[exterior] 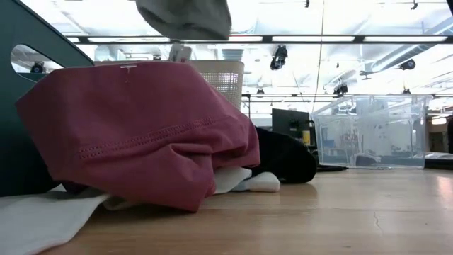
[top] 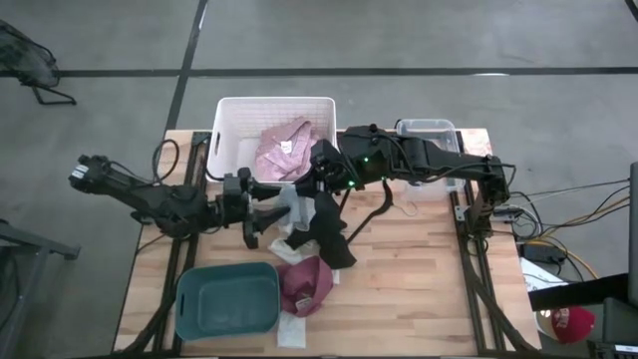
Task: Pick & Place Cloths
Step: Put the gray boxer into the blue bin
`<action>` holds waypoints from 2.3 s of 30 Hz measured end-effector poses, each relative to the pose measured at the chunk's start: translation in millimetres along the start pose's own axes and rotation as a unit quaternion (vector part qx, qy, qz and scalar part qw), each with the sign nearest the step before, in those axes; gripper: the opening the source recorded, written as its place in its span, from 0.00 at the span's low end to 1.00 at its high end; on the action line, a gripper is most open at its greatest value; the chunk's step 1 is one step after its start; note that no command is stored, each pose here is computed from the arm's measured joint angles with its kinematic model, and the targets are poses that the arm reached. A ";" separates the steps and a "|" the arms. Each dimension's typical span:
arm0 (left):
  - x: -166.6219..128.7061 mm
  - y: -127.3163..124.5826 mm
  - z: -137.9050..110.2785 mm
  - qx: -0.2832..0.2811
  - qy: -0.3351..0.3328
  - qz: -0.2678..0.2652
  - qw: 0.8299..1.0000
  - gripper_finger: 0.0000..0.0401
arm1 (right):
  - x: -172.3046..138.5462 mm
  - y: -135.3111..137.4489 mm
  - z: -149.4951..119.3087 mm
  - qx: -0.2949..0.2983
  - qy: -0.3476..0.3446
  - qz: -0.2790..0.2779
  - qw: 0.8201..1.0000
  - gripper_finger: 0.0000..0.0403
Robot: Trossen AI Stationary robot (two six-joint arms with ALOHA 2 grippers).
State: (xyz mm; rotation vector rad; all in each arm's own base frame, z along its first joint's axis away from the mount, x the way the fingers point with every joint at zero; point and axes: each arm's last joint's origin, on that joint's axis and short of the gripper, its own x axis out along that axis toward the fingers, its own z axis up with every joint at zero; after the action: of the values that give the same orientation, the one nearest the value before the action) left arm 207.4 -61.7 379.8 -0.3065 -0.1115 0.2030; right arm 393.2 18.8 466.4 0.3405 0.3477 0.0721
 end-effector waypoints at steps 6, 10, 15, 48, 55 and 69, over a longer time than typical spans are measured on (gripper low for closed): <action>1.0 -0.8 1.3 -0.009 -0.008 -0.007 1.000 0.56 | 0.2 0.1 0.4 -0.003 -0.002 0.001 1.000 0.03; 0.9 -0.7 1.2 -0.008 -0.007 -0.008 1.000 0.41 | 0.3 -0.1 0.3 -0.004 -0.002 0.000 1.000 0.03; 0.9 -0.6 1.3 -0.006 -0.007 -0.008 1.000 0.15 | 0.3 -0.1 0.4 -0.013 -0.002 -0.001 1.000 0.03; -50.9 -4.8 -31.2 -0.429 0.496 -0.161 0.738 0.04 | 19.2 -14.9 -75.0 -0.045 0.249 -0.067 0.965 0.39; -49.6 -13.8 -65.1 -0.406 0.602 -0.083 0.683 0.04 | 44.3 -16.0 -111.9 -0.071 0.267 -0.053 0.960 0.41; -27.2 -27.1 -131.0 -0.340 0.673 0.032 0.657 0.19 | 68.9 3.2 -176.4 -0.129 0.291 0.015 0.948 0.34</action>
State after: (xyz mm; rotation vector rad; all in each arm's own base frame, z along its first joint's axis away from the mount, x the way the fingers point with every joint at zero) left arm 204.1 -130.5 262.0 -1.1535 1.3632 -0.0537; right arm 396.7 86.1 289.4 0.0559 0.9102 0.2484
